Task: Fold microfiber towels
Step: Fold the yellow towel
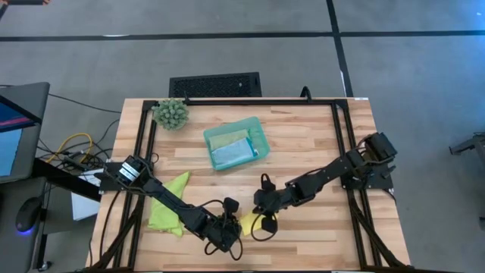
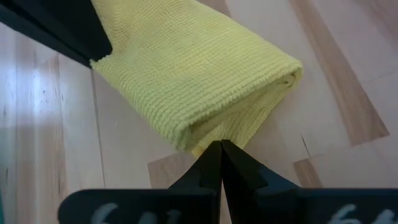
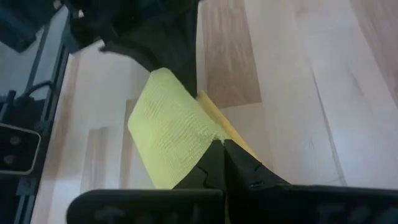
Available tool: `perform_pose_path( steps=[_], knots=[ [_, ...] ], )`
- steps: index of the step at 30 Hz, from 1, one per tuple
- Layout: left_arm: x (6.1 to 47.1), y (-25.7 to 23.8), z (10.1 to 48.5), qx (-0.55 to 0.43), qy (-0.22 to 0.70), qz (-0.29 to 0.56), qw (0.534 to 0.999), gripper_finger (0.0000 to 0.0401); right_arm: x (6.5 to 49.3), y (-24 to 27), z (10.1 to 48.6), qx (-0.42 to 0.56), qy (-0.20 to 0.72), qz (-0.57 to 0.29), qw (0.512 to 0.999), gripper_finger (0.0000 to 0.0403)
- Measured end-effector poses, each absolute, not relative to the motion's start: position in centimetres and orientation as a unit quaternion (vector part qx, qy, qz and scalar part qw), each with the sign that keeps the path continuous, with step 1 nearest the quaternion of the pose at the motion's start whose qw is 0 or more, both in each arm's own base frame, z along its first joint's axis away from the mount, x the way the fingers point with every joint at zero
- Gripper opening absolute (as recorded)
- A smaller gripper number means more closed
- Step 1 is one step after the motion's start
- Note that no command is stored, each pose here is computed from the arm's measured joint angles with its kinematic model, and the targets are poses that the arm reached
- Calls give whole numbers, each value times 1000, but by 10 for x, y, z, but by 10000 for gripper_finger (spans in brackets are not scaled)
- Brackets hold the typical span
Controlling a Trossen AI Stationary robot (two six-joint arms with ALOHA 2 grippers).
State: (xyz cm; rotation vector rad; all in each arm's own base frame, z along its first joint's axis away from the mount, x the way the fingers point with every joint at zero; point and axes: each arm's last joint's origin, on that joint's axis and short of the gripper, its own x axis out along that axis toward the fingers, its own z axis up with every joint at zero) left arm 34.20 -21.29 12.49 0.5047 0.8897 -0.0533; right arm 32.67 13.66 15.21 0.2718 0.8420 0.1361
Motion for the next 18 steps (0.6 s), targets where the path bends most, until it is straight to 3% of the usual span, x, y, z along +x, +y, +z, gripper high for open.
perform_pose_path(
  steps=[10,18],
  knots=[
    [342,-213,125,250,424,-22,870,0,336,134,121,138,430,61,890,13],
    [337,-225,146,290,446,12,846,0,337,133,124,145,422,69,892,16]
  ],
)
